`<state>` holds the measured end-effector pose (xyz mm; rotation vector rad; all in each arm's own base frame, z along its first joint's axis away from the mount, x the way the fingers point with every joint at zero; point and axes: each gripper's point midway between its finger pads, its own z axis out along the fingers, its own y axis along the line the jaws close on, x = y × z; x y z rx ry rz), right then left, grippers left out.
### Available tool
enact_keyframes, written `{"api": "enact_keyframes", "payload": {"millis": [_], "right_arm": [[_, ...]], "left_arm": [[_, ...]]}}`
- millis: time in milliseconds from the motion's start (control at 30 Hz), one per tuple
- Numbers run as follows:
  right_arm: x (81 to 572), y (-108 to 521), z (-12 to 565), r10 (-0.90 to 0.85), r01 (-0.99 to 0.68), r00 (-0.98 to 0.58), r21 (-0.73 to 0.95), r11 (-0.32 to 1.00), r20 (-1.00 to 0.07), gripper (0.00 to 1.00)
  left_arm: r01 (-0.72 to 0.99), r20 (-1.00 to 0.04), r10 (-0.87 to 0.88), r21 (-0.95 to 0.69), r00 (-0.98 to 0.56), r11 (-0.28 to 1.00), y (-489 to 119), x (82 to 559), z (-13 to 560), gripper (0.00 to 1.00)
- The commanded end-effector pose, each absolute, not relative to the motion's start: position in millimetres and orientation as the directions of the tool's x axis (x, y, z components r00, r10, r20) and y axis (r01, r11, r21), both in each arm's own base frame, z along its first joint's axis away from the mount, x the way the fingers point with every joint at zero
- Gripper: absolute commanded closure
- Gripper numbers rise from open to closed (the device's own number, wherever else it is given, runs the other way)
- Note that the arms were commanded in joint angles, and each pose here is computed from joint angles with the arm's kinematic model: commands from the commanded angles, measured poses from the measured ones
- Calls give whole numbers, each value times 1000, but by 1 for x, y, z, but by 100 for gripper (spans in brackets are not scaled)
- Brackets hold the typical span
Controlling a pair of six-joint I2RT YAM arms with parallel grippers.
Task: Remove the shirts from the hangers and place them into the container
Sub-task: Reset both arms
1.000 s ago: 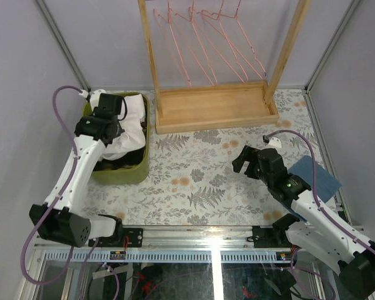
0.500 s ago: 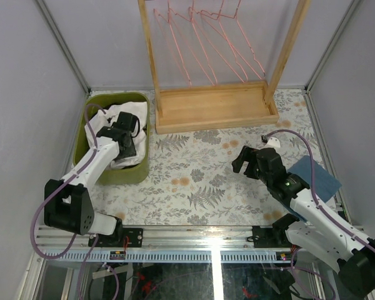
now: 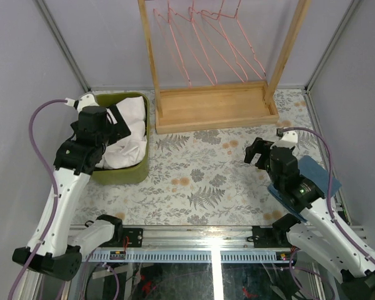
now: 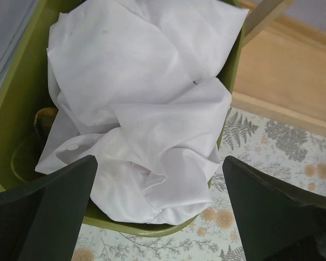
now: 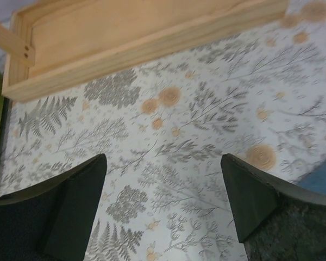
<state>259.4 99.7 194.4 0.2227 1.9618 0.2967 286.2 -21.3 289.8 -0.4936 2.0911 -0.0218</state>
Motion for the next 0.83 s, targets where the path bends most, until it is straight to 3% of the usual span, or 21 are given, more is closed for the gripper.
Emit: {"api": "enact_keyframes", "payload": {"millis": [0,333,600,800], "right_arm": [[264,59,251,233,123,-210,210,970,-950,6],[241,23,340,128,149,-53,119,982,-990,1],[223,40,394,133,-25,-18,134,991,-991,1],[215,47,404,170,-88,0,169,982,-985,1]], "left_arm": [[-358,-818,-408,-269,-405,894,-20,279,304,0],[-300,-858,-467,-397,-215,867,-14,261,344,0],[-240,-880,-473,-451,-43,860,-1,233,382,0],[-225,-885,-465,-446,-38,866,-2,230,383,0]]}}
